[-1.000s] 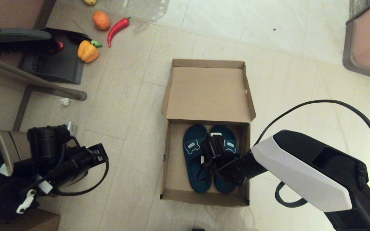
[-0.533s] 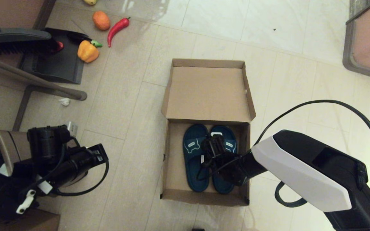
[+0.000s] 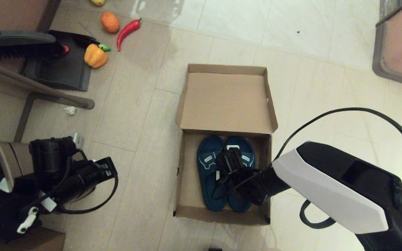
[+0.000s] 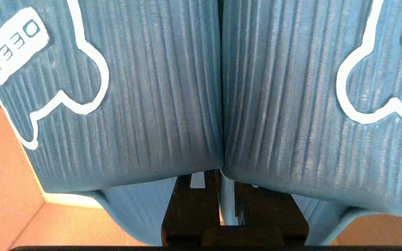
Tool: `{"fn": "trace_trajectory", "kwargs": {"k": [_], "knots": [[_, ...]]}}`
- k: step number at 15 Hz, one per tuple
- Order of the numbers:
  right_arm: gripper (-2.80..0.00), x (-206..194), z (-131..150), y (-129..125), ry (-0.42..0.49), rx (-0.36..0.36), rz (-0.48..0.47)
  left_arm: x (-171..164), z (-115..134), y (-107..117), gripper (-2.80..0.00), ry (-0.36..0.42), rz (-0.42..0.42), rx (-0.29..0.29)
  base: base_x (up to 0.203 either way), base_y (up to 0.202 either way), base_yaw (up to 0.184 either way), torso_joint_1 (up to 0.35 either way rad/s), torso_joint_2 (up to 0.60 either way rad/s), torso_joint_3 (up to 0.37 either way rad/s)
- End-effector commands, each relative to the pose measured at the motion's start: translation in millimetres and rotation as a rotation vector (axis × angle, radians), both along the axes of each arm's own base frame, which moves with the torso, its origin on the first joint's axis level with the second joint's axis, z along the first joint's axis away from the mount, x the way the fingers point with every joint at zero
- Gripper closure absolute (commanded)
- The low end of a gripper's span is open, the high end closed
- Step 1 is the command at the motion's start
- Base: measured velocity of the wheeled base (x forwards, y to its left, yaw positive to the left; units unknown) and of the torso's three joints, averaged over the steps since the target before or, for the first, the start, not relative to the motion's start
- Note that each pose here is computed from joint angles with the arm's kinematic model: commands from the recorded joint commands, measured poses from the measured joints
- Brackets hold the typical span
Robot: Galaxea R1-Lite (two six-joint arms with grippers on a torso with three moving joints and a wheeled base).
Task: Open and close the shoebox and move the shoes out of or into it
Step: Put the shoes out of the shoe box
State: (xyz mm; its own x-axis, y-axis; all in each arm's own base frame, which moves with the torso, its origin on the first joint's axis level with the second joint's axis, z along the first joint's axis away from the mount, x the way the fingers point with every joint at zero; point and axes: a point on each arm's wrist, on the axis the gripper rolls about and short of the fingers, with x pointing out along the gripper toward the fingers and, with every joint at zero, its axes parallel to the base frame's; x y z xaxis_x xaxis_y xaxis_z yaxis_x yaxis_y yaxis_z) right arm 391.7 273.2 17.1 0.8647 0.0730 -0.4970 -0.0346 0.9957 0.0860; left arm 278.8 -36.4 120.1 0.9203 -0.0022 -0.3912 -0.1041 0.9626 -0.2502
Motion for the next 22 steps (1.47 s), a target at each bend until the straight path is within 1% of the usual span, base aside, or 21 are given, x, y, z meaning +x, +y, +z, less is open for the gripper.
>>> {"fn": "trace_trajectory", "kwargs": {"k": [1, 4, 5, 8, 10, 12, 14, 16, 19, 21, 22], "knots": [[0.0, -8, 11, 1, -0.008, 0.007, 0.009, 0, 0, 0, 0.0, -0.004, 0.002, -0.002, 0.0, 0.0, 0.0, 0.0, 0.0, 0.0], [0.0, -30, 26, 0, 0.003, 0.004, 0.034, -1, 0, 0, 0.0, -0.004, 0.002, -0.002, 0.0, 0.0, 0.0, 0.0, 0.0, 0.0], [0.0, -39, 37, 0, -0.004, 0.016, 0.046, -3, -1, 0, 0.0, 0.002, 0.001, -0.001, 0.0, 0.0, 0.0, 0.0, 0.0, 0.0], [0.0, -68, 78, 4, -0.045, 0.098, 0.076, -9, -7, 1, 0.0, 0.031, -0.002, -0.001, 0.0, 0.0, 0.0, 0.0, 0.0, 0.0], [0.0, -90, 99, 2, -0.06, 0.121, 0.106, -15, -13, 1, 0.0, 0.054, 0.001, 0.0, 0.0, 0.0, 0.0, 0.0, 0.0, 0.0], [0.0, -114, 123, -5, -0.087, 0.149, 0.134, -14, -12, 2, 0.0, 0.037, 0.003, -0.003, 0.0, 0.0, 0.0, 0.0, 0.0, 0.0], [0.0, -130, 148, -18, -0.124, 0.192, 0.137, -13, -11, 2, 0.0, 0.036, 0.004, -0.001, 0.0, 0.0, 0.0, 0.0, 0.0, 0.0], [0.0, -142, 166, -47, -0.15, 0.218, 0.095, -11, -12, 1, 0.0, 0.036, 0.003, -0.002, 0.0, 0.0, 0.0, 0.0, 0.0, 0.0], [0.0, -119, 176, -103, -0.187, 0.218, -0.075, -13, -15, 1, 0.0, 0.048, 0.001, 0.0, 0.0, 0.0, 0.0, 0.0, 0.0, 0.0], [0.0, -93, 181, -145, -0.215, 0.216, -0.213, -11, -18, 1, 0.0, 0.062, -0.001, 0.002, 0.0, 0.0, 0.0, 0.0, 0.0, 0.0], [0.0, -80, 178, -168, -0.216, 0.206, -0.287, -10, -20, 1, 0.0, 0.067, 0.0, 0.003, 0.0, 0.0, 0.0, 0.0, 0.0, 0.0]]}}
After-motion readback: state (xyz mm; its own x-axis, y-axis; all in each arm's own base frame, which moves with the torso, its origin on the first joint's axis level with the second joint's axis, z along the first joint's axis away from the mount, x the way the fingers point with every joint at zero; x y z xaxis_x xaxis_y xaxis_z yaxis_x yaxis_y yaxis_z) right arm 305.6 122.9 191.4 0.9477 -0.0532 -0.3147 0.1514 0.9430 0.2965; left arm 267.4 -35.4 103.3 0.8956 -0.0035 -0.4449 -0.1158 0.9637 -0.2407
